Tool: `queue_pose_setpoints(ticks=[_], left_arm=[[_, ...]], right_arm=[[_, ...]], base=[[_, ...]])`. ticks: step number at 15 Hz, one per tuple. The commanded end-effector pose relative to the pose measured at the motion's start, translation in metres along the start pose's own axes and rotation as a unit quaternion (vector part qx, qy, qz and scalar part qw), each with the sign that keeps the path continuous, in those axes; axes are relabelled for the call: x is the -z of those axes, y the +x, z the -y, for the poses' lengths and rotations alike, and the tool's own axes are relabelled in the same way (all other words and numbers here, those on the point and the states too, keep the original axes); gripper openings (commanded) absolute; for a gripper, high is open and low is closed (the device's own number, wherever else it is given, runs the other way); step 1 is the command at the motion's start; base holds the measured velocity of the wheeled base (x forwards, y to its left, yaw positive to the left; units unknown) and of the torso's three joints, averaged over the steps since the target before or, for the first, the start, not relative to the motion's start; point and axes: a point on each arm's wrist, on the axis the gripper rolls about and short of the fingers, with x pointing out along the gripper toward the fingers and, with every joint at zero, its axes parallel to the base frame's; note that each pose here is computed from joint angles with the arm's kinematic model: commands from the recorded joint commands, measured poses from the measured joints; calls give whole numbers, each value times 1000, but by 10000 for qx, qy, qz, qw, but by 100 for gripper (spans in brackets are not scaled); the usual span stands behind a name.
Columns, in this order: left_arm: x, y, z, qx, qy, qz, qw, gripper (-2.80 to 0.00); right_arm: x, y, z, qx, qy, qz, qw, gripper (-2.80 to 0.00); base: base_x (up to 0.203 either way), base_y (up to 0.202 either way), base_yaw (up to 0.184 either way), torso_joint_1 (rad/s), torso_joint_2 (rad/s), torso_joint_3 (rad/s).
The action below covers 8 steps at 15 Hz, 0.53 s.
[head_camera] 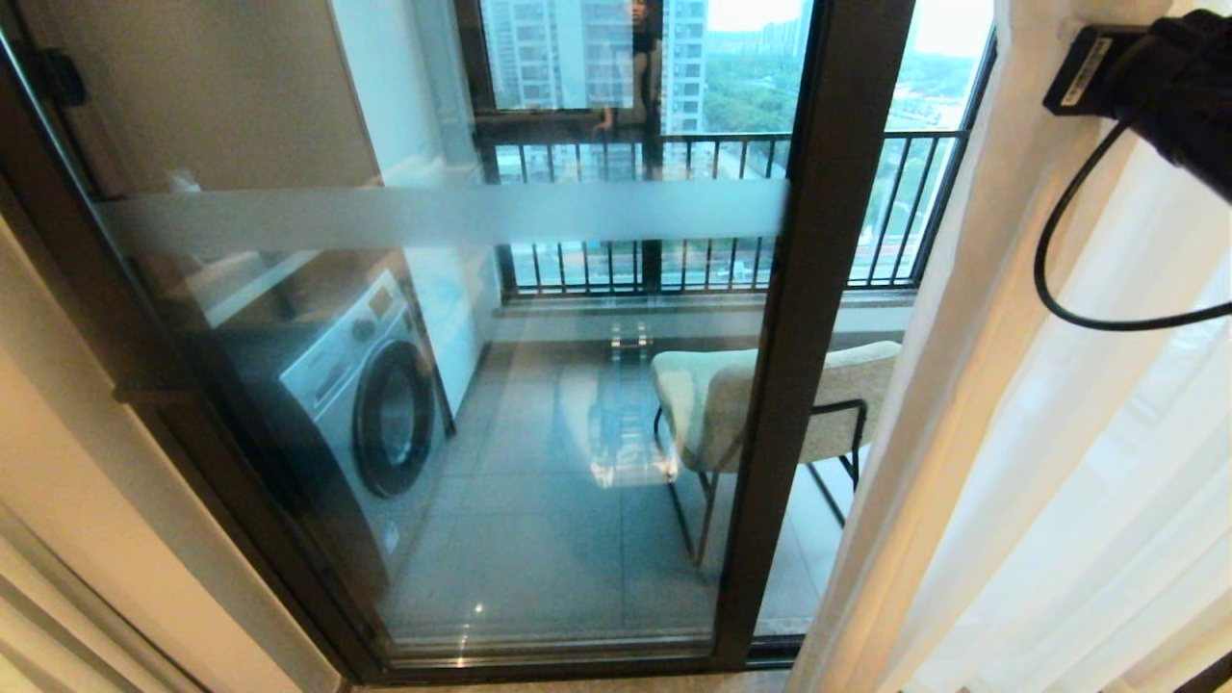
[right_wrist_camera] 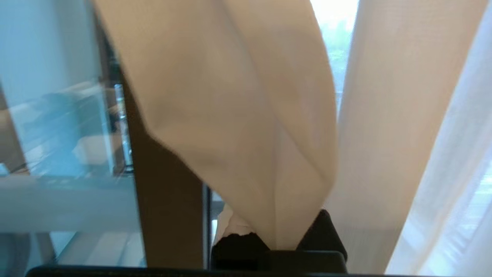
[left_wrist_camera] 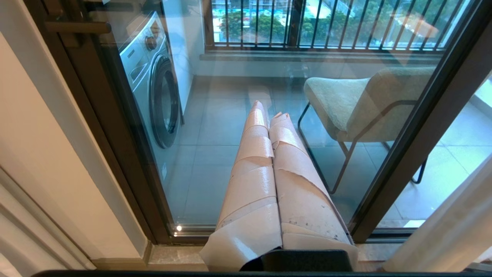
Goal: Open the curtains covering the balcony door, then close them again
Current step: Pull the inner curtains open on both sides
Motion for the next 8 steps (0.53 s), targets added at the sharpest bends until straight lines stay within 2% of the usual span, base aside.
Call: queue_pose_setpoints(ticks=[1, 8], left_arm=[[0, 0, 0, -5, -4, 2, 10000, -280], [0, 0, 0, -12, -12, 10, 10000, -280]], right_arm=[[2, -5, -4, -60, 20, -6, 10000, -280], [5, -6, -7, -104, 40, 7, 9999, -280]], base=[[0, 0, 0, 0, 0, 0], [0, 0, 0, 0, 0, 0]])
